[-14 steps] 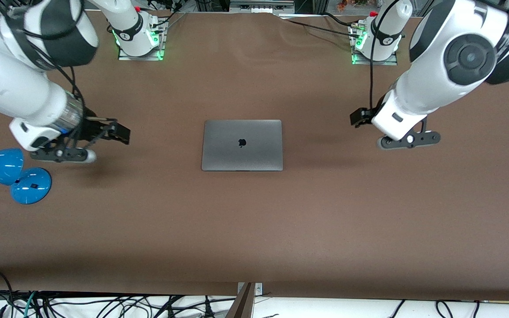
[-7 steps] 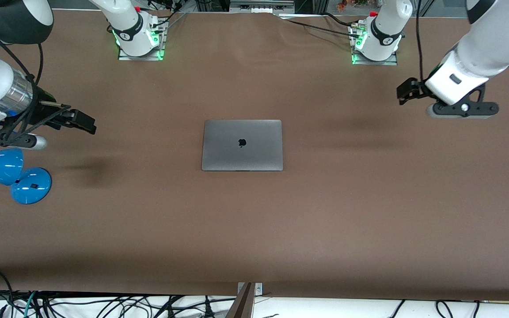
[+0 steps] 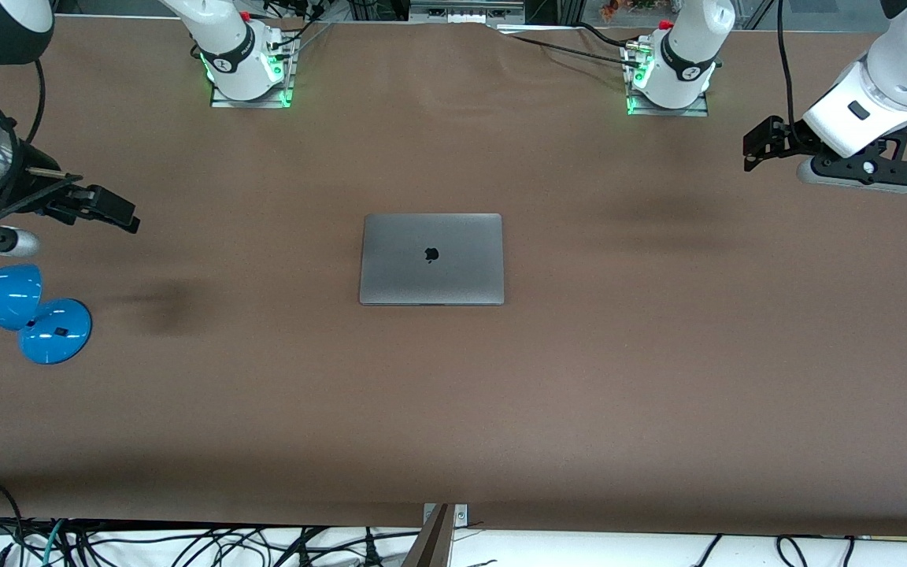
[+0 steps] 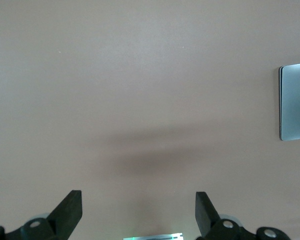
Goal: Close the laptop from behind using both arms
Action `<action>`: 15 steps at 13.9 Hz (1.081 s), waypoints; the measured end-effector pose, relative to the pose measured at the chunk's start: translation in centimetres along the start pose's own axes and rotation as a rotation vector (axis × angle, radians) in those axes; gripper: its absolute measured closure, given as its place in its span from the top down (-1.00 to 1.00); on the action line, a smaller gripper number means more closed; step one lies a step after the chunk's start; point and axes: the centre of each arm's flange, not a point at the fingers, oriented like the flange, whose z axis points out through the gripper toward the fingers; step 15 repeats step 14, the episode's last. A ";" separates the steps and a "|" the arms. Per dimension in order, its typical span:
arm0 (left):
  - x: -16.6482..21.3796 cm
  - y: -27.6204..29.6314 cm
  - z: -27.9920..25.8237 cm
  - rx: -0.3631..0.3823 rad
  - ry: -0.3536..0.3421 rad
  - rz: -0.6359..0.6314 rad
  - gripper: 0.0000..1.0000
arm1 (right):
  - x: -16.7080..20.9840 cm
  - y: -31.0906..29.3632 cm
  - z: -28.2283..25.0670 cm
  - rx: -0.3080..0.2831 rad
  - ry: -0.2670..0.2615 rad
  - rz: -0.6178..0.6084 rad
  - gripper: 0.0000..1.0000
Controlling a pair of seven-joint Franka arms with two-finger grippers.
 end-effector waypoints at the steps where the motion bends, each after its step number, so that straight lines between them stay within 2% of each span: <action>1: 0.0 -0.1 -0.1 0.000 0.002 0.002 1.00 | 0.0 0.7 0.0 0.000 0.000 0.011 1.00; 6: 0.4 -0.1 -0.8 0.000 -0.018 0.008 1.00 | -0.5 2.2 -0.3 -0.048 -0.023 0.023 1.00; 10: 0.9 0.3 -1.4 0.002 -0.027 0.017 1.00 | -0.8 2.3 -0.2 -0.054 -0.038 0.023 1.00; 15: 2.0 0.2 -1.1 0.002 -0.047 0.017 1.00 | -1.0 2.3 -0.6 -0.053 -0.032 0.023 1.00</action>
